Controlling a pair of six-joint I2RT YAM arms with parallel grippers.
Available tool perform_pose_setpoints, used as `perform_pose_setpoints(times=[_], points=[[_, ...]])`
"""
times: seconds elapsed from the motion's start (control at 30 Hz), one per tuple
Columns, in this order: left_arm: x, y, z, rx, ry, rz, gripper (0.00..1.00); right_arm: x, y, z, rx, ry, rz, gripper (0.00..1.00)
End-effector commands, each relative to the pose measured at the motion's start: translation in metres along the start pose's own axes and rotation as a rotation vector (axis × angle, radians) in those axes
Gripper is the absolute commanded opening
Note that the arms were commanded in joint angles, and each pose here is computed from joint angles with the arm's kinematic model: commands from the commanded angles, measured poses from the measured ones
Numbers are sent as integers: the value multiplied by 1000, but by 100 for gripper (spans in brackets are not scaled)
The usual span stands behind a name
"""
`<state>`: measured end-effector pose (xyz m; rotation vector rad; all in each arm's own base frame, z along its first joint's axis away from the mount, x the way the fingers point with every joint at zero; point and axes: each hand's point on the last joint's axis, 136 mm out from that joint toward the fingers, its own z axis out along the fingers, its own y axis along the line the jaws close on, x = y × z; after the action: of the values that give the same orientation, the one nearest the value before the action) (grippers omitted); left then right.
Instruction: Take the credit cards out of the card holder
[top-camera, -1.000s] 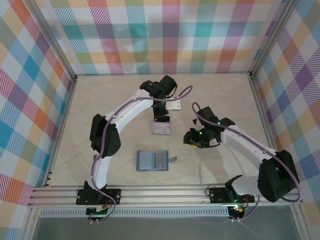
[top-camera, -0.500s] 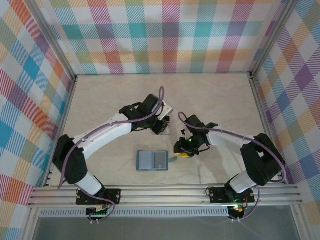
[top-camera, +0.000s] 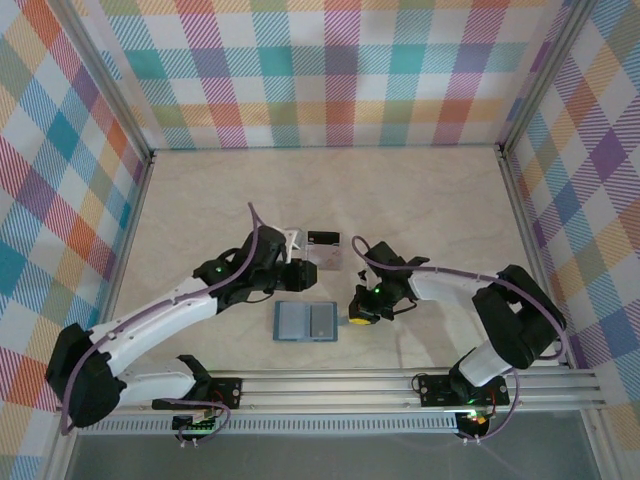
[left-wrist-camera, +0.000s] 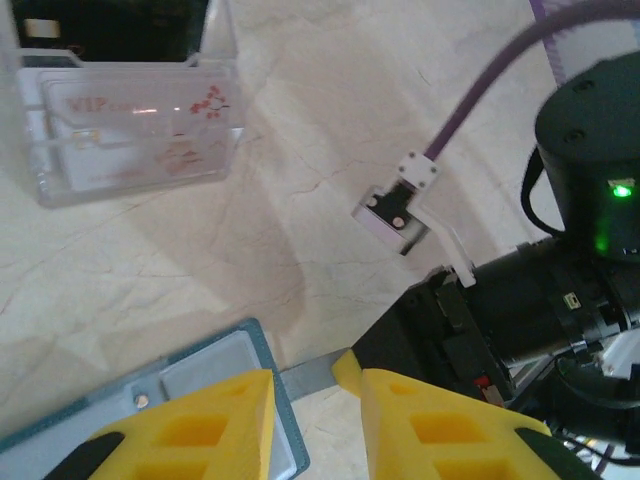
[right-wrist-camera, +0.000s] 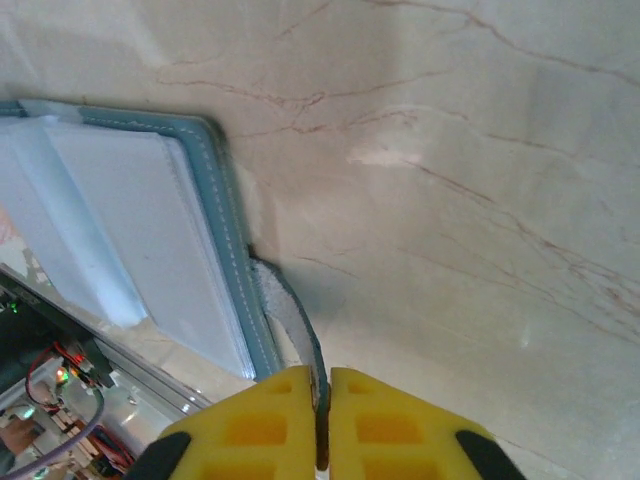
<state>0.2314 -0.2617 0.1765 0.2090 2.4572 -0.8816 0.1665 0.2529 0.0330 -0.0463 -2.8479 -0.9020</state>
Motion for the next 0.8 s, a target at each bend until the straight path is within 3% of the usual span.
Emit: perform_pose_setpoints(times=[0.0,0.2,0.33,0.5,0.77], points=[[4,7,-9,-51,-40,-115,29,2,4,-4,-18,-20,-15,5],[26,3,3,-76,20,-126,28,5,8,-8,-34,-28,-17,4],[54,16,23,-136,64,-205,25,14,7,-6,-51,-28,-15,5],[78,15,45,-82,82,-263,26,24,-2,0,-50,-11,2,6],[112,5,83,-101,281,-183,27,29,-8,2,-35,-16,-1,7]])
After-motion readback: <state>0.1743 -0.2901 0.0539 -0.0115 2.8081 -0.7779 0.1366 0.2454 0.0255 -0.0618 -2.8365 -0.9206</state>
